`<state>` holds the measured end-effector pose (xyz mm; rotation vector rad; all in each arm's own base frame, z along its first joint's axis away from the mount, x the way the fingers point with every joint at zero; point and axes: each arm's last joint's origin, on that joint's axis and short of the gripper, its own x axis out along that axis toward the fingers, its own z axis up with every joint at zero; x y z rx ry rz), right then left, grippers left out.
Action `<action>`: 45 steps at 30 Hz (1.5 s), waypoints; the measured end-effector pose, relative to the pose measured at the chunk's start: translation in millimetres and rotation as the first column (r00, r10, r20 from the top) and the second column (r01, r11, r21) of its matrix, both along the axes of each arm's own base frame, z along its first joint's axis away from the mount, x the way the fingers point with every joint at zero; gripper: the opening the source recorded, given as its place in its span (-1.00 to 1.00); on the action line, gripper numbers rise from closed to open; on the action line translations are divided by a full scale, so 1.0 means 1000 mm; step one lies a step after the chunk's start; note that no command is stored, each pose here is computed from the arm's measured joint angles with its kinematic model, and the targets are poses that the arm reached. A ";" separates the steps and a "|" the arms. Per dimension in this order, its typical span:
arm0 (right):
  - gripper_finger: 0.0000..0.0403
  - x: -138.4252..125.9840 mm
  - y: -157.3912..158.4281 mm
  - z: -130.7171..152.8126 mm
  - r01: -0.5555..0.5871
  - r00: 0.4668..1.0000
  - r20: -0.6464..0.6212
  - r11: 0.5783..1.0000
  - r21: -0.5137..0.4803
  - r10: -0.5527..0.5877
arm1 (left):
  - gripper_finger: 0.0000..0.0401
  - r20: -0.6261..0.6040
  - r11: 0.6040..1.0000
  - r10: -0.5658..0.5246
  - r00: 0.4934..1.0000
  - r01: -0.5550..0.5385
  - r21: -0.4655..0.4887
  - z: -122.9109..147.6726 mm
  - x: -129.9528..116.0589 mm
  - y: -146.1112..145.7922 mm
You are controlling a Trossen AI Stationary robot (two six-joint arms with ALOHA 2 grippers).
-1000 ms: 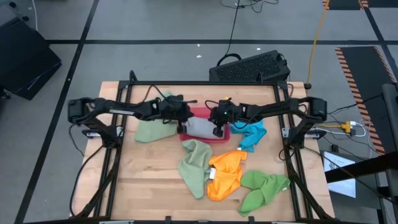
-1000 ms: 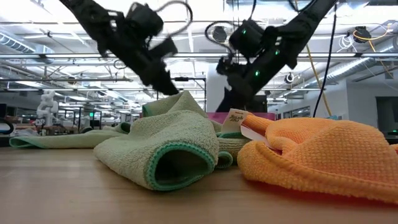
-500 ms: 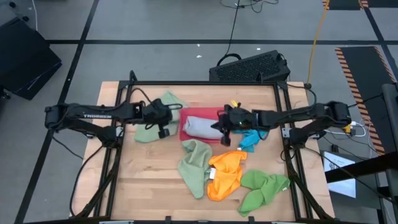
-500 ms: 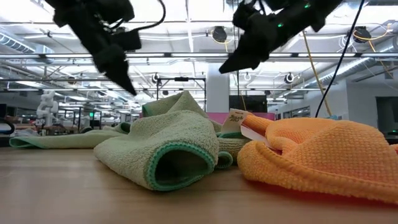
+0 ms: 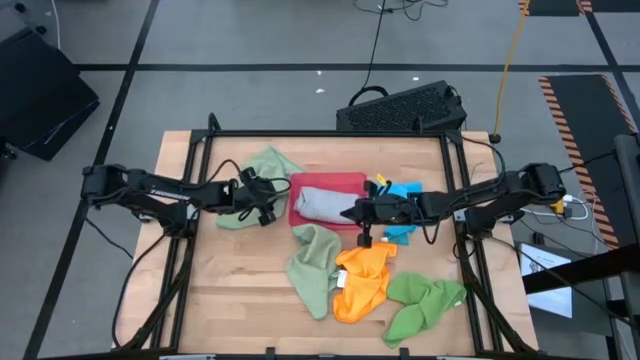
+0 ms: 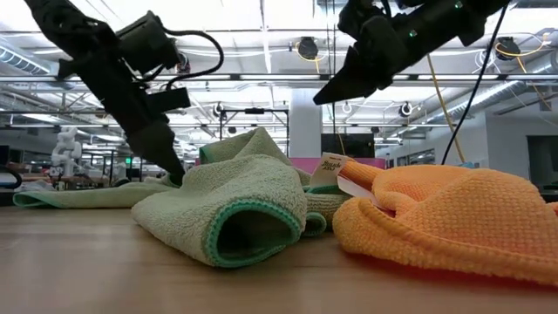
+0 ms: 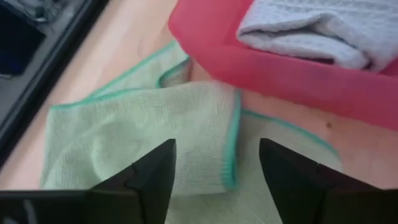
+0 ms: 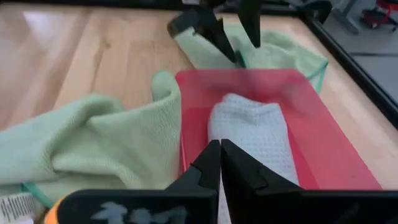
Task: Fold microfiber towels
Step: Fold the light green microfiber cloth
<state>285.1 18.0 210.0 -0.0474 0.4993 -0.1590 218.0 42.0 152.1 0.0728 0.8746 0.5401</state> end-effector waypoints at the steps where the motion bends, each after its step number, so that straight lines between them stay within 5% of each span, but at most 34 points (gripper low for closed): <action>1: -0.98 0.000 0.000 -0.001 0.000 1.000 0.018 1.000 0.002 0.000 | 0.16 -0.001 1.000 -0.005 1.000 0.005 0.010 -0.001 0.001 0.001; 5: -0.98 -0.002 -0.001 -0.005 0.019 0.997 0.081 1.000 -0.002 -0.019 | -0.07 -0.051 0.999 -0.019 0.999 0.020 0.033 -0.007 0.001 0.008; 13: -0.98 -0.002 -0.003 -0.001 0.076 0.979 0.192 0.997 -0.002 -0.074 | -0.92 -0.061 0.998 -0.023 0.998 0.026 0.057 -0.006 0.001 0.018; 20: -0.98 0.000 -0.002 -0.003 0.095 0.971 0.213 0.993 0.076 -0.110 | -0.96 0.112 0.994 -0.104 0.988 0.099 0.051 0.022 0.000 0.000; 30: -0.98 0.008 0.024 -0.028 0.055 0.983 0.164 0.983 0.177 -0.085 | -0.98 0.334 0.982 -0.175 0.926 0.188 -0.006 0.067 -0.035 -0.047; 37: -0.96 0.013 0.036 -0.028 0.003 0.970 0.238 0.987 0.161 -0.042 | -0.97 0.428 0.982 -0.174 0.887 0.187 0.011 0.079 -0.050 -0.072; 45: -0.46 0.015 0.032 -0.021 0.061 0.947 0.307 0.991 0.116 -0.094 | -0.95 0.487 0.967 -0.225 0.844 0.256 0.002 0.082 -0.053 -0.095</action>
